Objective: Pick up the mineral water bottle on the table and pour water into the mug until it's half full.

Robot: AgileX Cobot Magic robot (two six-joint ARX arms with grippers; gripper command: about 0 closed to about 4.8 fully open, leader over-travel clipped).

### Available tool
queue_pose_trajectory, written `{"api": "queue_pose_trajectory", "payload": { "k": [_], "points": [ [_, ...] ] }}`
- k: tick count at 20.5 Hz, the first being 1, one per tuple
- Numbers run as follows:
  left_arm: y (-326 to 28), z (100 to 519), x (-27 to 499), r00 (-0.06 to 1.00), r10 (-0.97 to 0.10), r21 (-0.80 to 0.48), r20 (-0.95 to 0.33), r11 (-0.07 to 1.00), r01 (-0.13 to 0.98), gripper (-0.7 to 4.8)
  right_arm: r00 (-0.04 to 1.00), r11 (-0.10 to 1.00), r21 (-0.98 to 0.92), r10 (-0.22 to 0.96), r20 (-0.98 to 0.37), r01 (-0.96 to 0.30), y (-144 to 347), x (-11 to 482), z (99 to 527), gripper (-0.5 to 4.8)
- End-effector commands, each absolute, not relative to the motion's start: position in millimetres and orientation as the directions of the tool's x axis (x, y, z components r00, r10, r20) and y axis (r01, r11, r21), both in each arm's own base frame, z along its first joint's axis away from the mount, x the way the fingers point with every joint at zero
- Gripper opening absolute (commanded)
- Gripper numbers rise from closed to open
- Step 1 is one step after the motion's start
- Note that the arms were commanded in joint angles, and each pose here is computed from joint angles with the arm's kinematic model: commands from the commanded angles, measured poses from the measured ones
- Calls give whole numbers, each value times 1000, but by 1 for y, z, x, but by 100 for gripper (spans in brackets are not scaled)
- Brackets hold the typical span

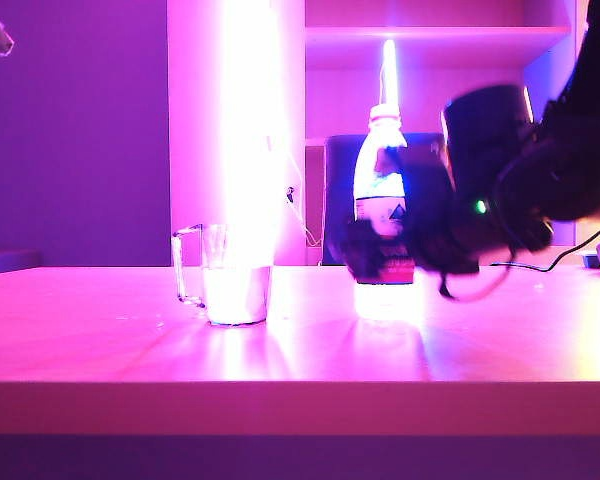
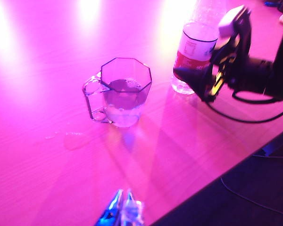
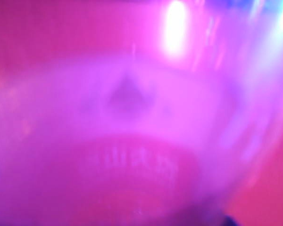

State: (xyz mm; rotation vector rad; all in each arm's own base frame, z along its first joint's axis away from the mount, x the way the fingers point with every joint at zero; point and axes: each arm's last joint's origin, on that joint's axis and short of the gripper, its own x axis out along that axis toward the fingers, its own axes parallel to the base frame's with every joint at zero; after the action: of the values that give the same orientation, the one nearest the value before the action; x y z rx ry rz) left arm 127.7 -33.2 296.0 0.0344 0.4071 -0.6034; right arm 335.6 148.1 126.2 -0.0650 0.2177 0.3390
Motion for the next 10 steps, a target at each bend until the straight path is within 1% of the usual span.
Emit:
{"api": "queue_pose_trajectory", "payload": {
  "k": [1, 6, 8, 10],
  "points": [
    [-34, 301, 128, 760, -551, -69, -345, 822, 565, -5, 926, 942, -26, 324, -193, -335, 147, 331, 135, 476],
    [-33, 303, 126, 768, -549, -61, -330, 824, 563, -5, 928, 942, -28, 324, -183, -334, 140, 316, 143, 479],
    [-32, 307, 121, 783, -546, -42, -298, 827, 560, -5, 928, 942, -28, 325, -182, -335, 139, 313, 145, 479],
    [-29, 312, 111, 819, -514, -8, -253, 848, 530, -5, 929, 942, -27, 326, -174, -335, 137, 308, 149, 479]
  ]
}}
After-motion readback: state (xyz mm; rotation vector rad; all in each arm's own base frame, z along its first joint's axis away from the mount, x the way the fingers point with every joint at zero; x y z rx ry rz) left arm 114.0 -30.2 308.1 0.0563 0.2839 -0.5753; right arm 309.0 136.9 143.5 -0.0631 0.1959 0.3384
